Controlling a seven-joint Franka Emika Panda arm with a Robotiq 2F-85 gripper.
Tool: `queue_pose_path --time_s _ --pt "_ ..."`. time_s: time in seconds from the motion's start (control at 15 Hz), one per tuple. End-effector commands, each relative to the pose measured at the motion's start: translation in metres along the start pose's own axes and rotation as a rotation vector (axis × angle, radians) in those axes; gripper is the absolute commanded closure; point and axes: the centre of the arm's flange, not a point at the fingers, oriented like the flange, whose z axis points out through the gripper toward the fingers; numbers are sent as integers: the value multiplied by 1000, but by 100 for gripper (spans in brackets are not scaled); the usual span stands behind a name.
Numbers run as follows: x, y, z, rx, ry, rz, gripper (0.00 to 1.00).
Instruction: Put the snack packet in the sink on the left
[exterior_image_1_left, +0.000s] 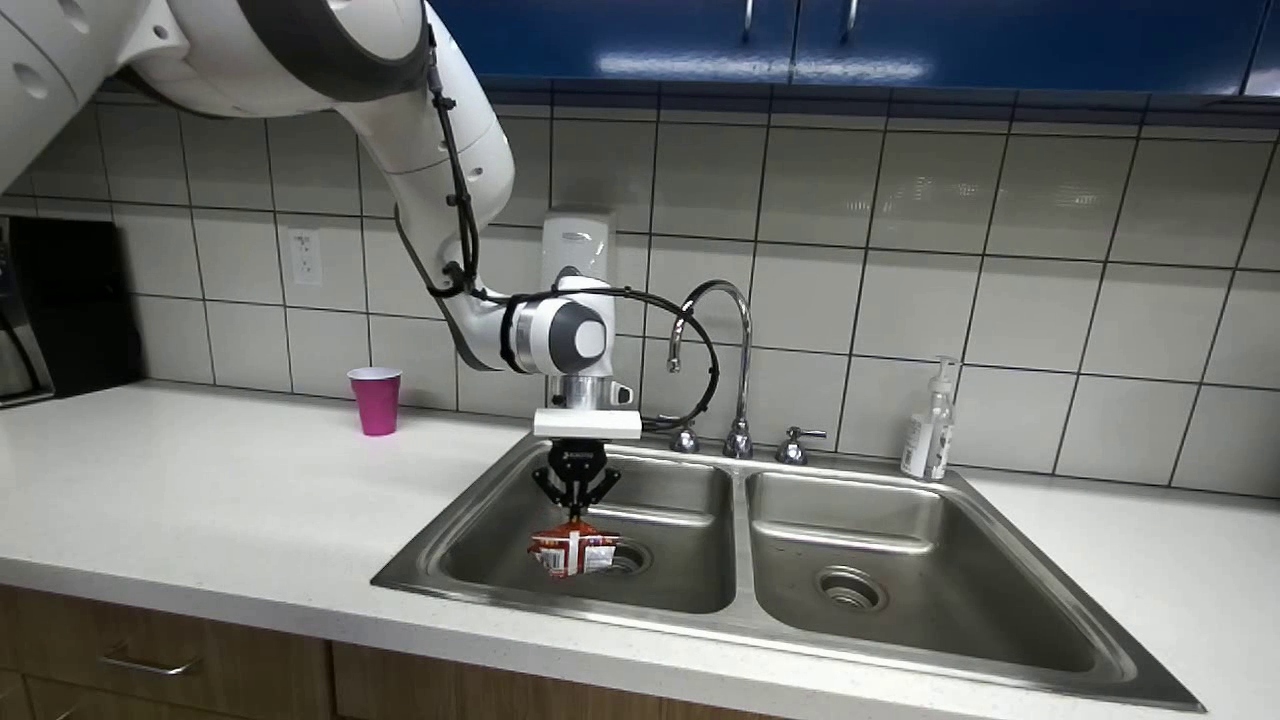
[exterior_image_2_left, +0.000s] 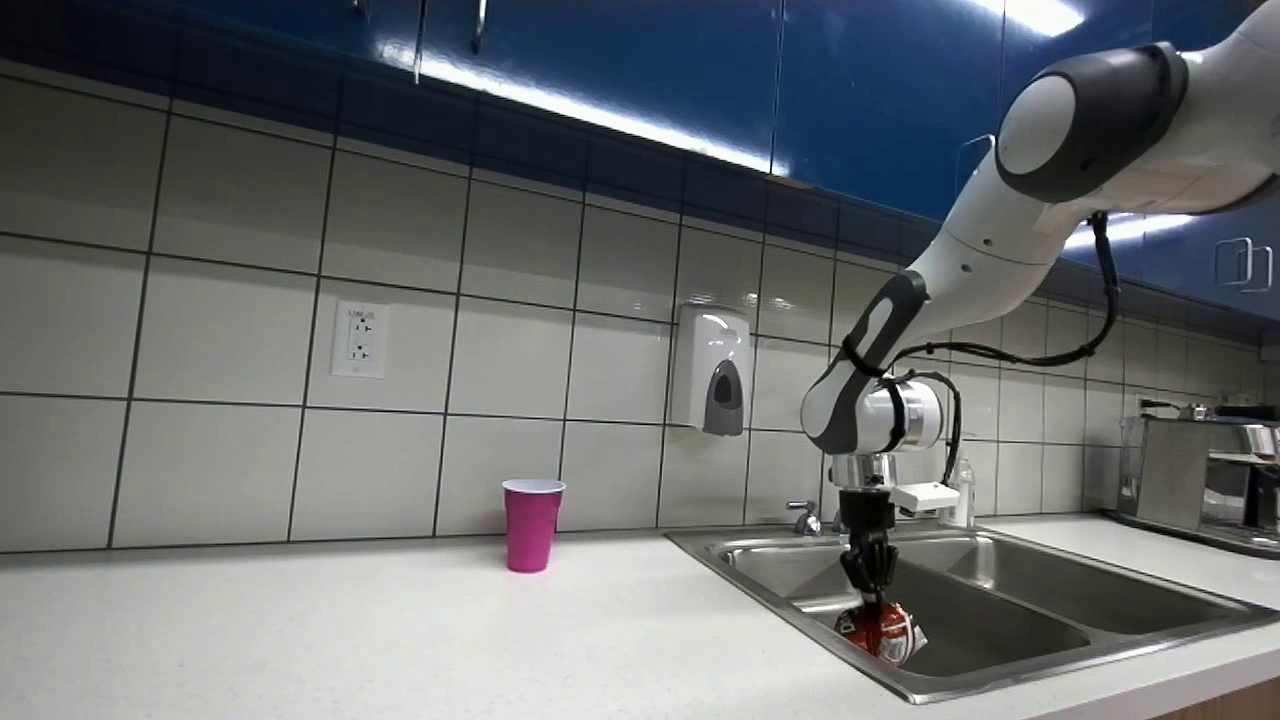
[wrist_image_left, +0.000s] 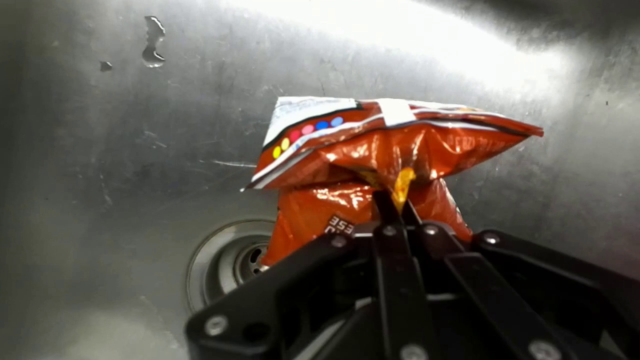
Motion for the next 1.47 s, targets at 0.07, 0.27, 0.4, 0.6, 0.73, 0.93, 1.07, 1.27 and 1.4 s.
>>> queue_pose_path --time_s 0.07,0.27,0.4,0.6,0.73,0.93,1.07,1.27,1.4 --pt "10 12 15 13 2 -9 100" --pt "7 9 32 26 -20 -9 100" --pt "6 4 41 34 -32 -12 100" --pt "4 -3 53 44 -50 -17 100" --pt "3 -5 57 47 -56 -18 100" --pt "4 -7 54 49 -58 -20 73" --pt "5 -8 51 46 -54 -21 59" --pt "5 -9 45 44 -47 -24 35" --pt "4 -9 35 40 -34 -22 19"
